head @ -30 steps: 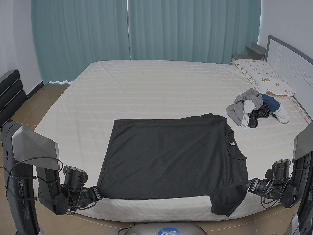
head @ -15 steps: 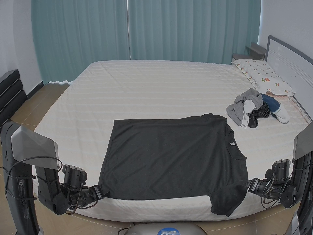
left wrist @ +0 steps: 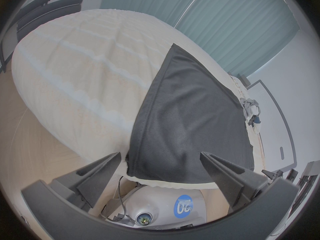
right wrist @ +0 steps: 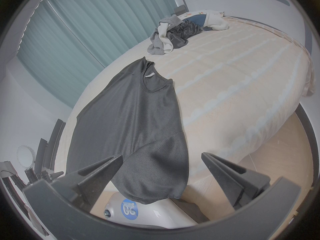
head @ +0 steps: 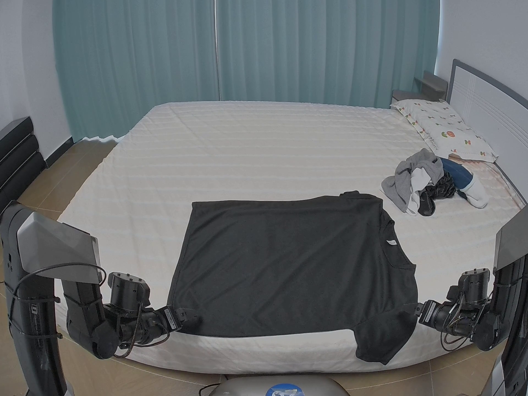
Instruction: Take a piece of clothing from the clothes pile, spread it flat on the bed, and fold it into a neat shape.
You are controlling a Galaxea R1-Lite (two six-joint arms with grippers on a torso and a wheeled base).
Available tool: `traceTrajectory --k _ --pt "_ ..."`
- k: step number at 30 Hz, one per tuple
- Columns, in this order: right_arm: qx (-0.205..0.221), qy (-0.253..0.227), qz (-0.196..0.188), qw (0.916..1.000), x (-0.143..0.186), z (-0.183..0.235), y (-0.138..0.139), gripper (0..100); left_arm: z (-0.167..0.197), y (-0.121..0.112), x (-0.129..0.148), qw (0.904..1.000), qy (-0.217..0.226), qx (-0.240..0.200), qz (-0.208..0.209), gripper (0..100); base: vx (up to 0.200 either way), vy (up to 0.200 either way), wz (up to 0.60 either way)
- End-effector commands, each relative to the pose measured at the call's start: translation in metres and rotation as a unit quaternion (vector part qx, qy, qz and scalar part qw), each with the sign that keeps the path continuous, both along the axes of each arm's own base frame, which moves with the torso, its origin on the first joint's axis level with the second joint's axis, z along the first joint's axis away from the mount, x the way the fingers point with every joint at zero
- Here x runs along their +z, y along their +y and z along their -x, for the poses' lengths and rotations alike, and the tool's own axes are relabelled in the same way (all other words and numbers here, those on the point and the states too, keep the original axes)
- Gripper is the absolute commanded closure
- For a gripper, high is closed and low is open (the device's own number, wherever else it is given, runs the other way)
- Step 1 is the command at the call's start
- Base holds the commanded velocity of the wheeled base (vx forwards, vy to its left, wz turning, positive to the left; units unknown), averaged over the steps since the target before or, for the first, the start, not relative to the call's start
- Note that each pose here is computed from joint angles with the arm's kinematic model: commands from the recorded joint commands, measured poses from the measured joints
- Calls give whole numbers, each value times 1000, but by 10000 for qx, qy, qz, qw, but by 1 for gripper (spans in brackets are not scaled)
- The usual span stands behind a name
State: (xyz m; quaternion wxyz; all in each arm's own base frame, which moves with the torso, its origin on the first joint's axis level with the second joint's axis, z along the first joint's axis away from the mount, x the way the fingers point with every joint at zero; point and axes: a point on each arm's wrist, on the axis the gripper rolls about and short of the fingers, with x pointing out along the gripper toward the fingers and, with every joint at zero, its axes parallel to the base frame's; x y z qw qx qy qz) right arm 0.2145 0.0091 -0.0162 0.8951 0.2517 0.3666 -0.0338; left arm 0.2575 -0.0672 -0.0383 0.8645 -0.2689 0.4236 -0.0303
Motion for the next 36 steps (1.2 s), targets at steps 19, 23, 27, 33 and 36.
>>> traceTrajectory --k 19,23,27,33,36 --pt "-10 18 -46 10000 0 3 0 0 -1 -6 -1 9991 88 300 273 100 0 0 0" --pt "-11 33 -45 10000 0 3 0 0 -2 -4 2 9980 97 476 410 100 0 0 0" --pt "6 49 -60 10000 -1 3 0 0 0 -2 4 9977 100 528 420 100 0 0 0" --pt "42 88 -64 9999 -3 4 2 0 2 0 7 9952 135 726 646 100 0 0 0" --pt "57 125 -52 9999 -6 2 2 0 1 0 8 9940 98 787 755 100 0 0 0"
